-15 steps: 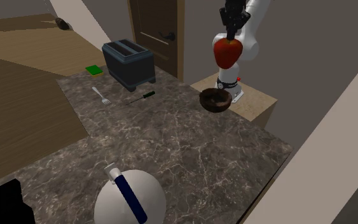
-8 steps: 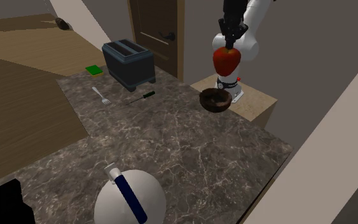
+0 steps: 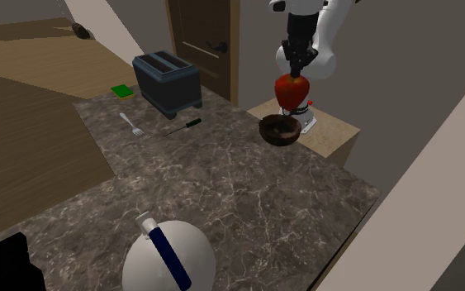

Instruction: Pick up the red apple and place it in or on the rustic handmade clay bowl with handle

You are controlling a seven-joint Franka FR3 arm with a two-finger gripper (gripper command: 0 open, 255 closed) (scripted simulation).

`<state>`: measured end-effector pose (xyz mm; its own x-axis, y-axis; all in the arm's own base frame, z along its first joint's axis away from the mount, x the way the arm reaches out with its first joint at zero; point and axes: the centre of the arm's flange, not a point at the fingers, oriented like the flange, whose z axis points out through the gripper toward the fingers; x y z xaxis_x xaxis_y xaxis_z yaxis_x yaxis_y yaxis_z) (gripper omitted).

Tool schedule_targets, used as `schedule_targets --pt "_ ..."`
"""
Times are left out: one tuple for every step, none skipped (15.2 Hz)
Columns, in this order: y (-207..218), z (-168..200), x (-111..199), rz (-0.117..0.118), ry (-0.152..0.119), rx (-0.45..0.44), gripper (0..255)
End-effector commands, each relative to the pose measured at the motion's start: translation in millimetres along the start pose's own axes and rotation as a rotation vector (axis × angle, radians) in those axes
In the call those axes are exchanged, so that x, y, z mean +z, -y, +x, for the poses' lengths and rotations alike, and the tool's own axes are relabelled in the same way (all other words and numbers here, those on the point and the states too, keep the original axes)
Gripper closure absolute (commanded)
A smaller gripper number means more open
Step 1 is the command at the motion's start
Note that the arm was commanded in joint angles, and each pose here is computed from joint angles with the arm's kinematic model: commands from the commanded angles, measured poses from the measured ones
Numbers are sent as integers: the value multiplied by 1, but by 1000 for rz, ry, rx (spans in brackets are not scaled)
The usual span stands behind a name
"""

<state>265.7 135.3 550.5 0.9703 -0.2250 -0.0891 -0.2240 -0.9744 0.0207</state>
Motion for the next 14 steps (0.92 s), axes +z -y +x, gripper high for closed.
schedule_targets --pt "0 1 11 0 -1 0 255" --pt "0 1 16 0 -1 0 255" --pt "0 2 21 0 -1 0 255" --pt "0 2 27 0 -1 0 255" --pt "0 3 32 0 -1 0 255" --pt "0 3 37 0 -1 0 255" --pt "0 4 42 0 -1 0 255" --pt "0 4 48 0 -1 0 255" --pt "0 5 55 0 -1 0 255" --pt "0 5 55 0 -1 0 255" --pt "0 5 55 0 -1 0 255" --pt "0 5 55 0 -1 0 255" --pt "0 5 55 0 -1 0 255" --pt "0 5 55 0 -1 0 255"
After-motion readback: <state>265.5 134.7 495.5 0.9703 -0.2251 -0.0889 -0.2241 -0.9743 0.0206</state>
